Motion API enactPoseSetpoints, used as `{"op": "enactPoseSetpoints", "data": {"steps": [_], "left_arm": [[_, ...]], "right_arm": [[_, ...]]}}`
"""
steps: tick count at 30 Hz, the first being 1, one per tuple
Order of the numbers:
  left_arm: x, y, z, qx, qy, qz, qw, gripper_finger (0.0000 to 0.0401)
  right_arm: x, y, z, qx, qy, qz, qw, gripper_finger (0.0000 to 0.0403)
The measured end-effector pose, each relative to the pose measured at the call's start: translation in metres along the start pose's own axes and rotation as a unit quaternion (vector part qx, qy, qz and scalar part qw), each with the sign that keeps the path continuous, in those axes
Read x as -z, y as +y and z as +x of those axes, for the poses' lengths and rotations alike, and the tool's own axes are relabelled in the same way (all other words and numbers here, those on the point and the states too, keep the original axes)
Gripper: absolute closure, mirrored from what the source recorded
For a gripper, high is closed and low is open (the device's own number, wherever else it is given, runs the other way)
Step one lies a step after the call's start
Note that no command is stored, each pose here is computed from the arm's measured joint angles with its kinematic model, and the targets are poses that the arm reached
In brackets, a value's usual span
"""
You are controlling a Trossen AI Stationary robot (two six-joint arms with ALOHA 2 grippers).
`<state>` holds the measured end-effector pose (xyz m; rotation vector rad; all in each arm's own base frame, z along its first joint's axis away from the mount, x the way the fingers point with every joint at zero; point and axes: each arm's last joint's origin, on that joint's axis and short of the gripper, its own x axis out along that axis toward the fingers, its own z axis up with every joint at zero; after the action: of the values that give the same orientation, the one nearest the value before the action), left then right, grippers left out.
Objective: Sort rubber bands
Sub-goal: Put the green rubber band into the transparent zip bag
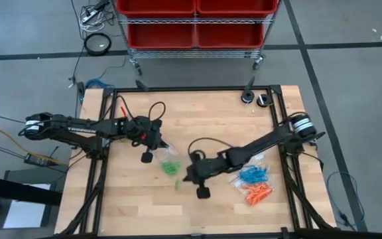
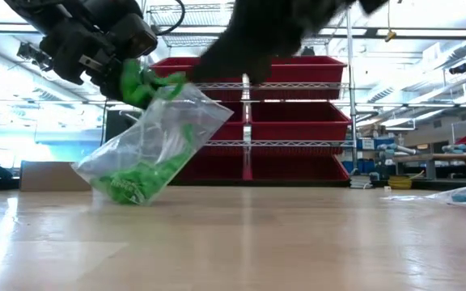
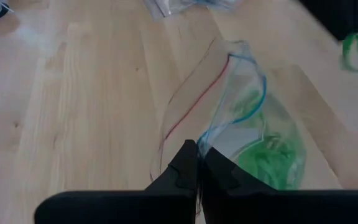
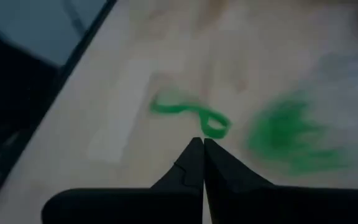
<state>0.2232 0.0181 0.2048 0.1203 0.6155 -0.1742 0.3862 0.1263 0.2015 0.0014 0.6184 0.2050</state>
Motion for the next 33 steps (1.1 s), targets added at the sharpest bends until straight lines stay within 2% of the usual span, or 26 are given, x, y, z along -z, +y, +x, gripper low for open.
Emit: {"op": "enactPoseSetpoints", "data": {"steps": [5, 10, 11, 13, 15, 18, 24, 28, 33], "left_arm": [[-0.006, -0.004, 0.001, 0.003, -0.024, 0.011, 1.0, 0.0391], [-0.01, -0.008, 0.001, 0.008, -0.044, 0.021, 0.999, 0.0391], [-0.01, -0.008, 0.001, 0.009, -0.044, 0.022, 0.999, 0.0391], [-0.01, -0.008, 0.001, 0.006, -0.041, 0.022, 0.999, 0.0391], [-0.008, -0.007, 0.002, -0.02, -0.026, 0.025, 0.999, 0.0391], [-0.006, -0.004, 0.001, -0.062, -0.011, 0.03, 0.998, 0.0391], [-0.006, -0.001, 0.001, -0.072, -0.008, 0.032, 0.997, 0.0391], [-0.004, 0.002, 0.0, -0.08, -0.003, 0.033, 0.996, 0.0391], [-0.007, 0.003, 0.0, -0.084, -0.013, 0.026, 0.996, 0.0391]], "right_arm": [[-0.034, -0.015, -0.042, 0.077, -0.073, -0.013, 0.994, 0.0403], [-0.037, -0.04, -0.047, 0.121, -0.073, -0.007, 0.99, 0.0403], [-0.038, -0.044, -0.047, 0.115, -0.075, -0.004, 0.991, 0.0403], [-0.039, -0.048, -0.045, 0.062, -0.078, -0.001, 0.995, 0.0403], [-0.038, -0.047, -0.038, 0.015, -0.087, -0.017, 0.996, 0.0403], [-0.035, -0.035, -0.028, -0.019, -0.092, -0.039, 0.995, 0.0399], [-0.015, -0.025, 0.001, -0.035, -0.058, -0.02, 0.997, 0.0377], [-0.005, -0.024, 0.02, -0.058, -0.066, -0.006, 0.996, 0.0346], [0.015, -0.035, 0.047, -0.05, -0.054, -0.011, 0.997, 0.0302]]}}
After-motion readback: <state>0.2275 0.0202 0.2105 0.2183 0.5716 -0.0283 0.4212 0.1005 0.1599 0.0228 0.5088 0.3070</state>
